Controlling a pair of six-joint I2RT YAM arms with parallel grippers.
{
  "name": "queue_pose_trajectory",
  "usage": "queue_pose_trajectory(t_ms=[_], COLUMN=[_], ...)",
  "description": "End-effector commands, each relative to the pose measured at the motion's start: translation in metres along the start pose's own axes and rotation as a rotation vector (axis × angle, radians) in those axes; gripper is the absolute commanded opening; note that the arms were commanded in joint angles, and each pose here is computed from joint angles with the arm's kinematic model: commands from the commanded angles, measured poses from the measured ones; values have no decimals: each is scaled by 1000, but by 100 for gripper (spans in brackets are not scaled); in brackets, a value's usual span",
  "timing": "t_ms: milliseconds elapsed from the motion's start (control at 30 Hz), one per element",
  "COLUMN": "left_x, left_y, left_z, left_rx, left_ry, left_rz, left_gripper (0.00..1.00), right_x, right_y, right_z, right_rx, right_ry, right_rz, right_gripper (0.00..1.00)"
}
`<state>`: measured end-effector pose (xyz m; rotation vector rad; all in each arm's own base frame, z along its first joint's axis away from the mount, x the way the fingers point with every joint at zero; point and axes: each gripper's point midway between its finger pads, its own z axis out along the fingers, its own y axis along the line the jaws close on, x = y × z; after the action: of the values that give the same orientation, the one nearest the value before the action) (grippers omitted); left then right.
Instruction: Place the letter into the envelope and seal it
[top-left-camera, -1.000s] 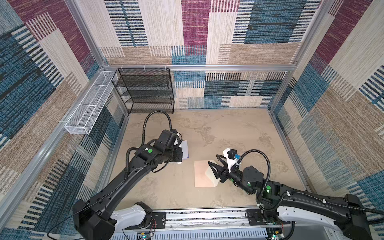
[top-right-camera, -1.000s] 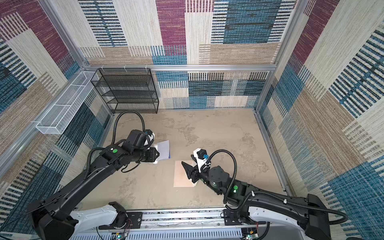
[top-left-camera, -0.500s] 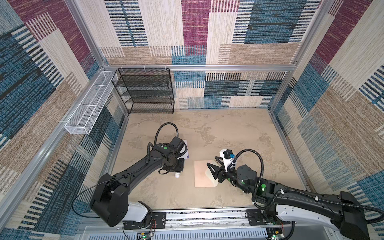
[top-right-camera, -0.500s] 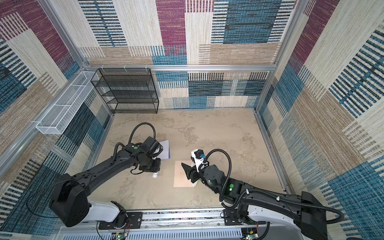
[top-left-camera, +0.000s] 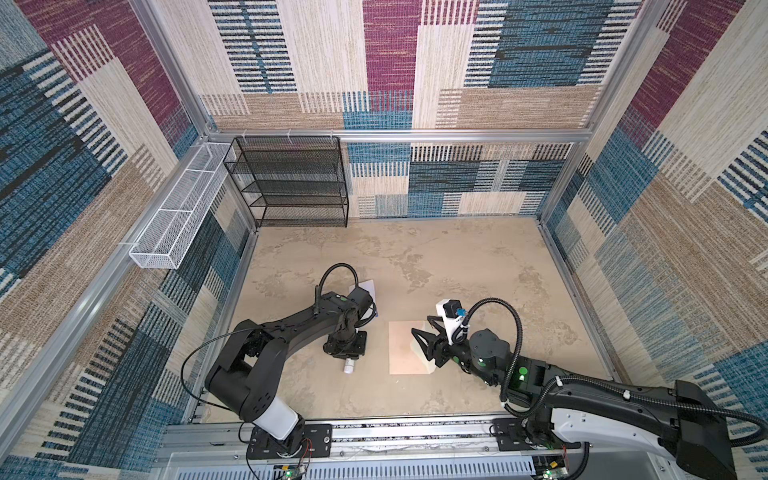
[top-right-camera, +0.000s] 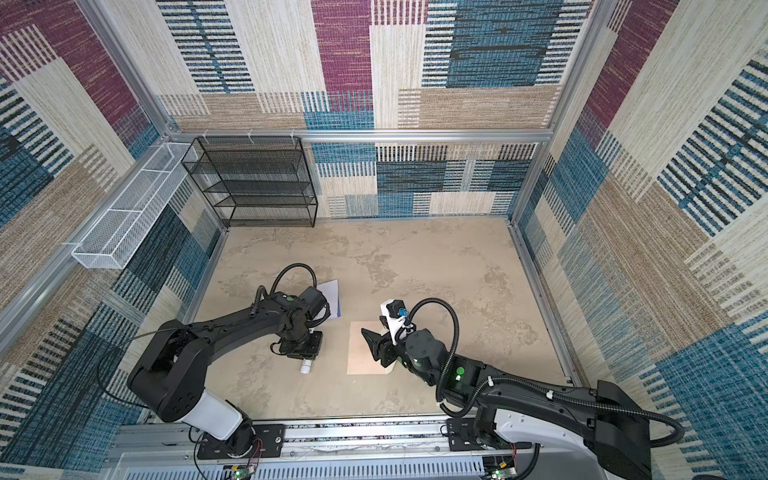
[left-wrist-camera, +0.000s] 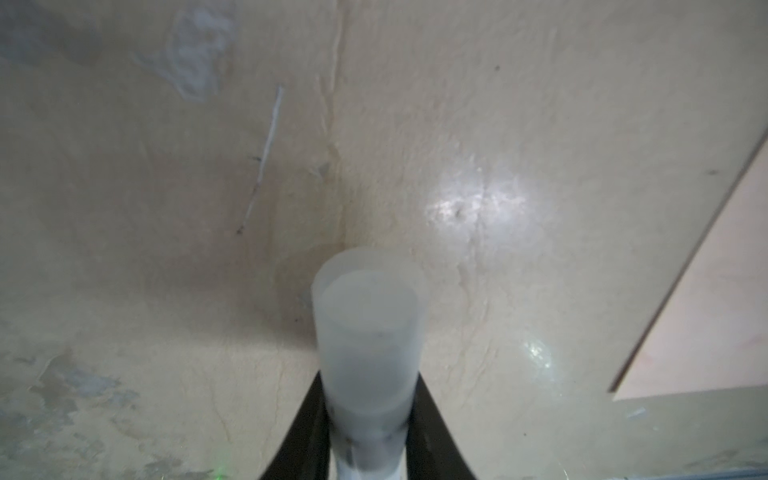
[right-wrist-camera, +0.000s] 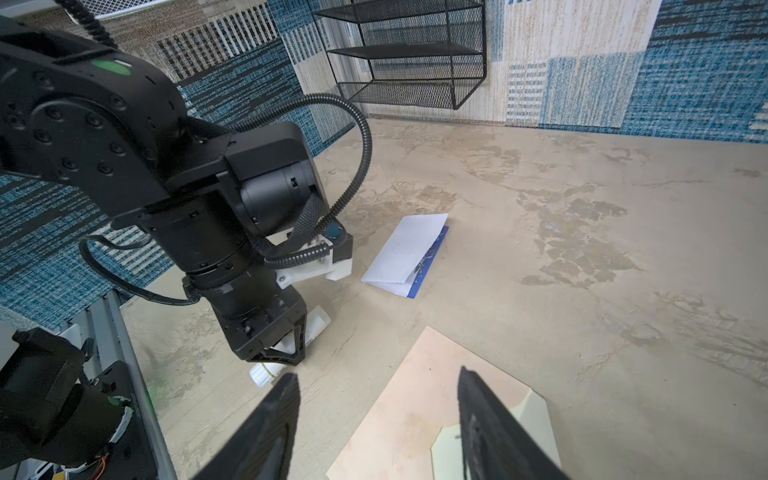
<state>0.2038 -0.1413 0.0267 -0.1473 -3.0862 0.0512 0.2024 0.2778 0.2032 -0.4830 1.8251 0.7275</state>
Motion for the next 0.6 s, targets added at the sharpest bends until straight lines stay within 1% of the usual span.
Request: queue_pose_trajectory(t_ms=[0, 100, 400, 567], left_x=[0, 1, 1, -4], left_y=[4, 6, 5, -4], left_z=[5, 8, 8, 1], left_rx=[-21, -23, -15, 32], left_ry=[6, 13, 17, -2], left_rz=[-19, -22, -27, -17], left_gripper=[25, 30, 47, 54], right_x=[-6, -5, -7, -9], right_y=[3, 3, 4, 4], right_z=[1, 2, 5, 7], right_rx=[-16, -16, -17, -16], right_ry=[-28, -25, -23, -22], right_rz=[20, 19, 15, 14], right_gripper=[64, 64, 64, 64])
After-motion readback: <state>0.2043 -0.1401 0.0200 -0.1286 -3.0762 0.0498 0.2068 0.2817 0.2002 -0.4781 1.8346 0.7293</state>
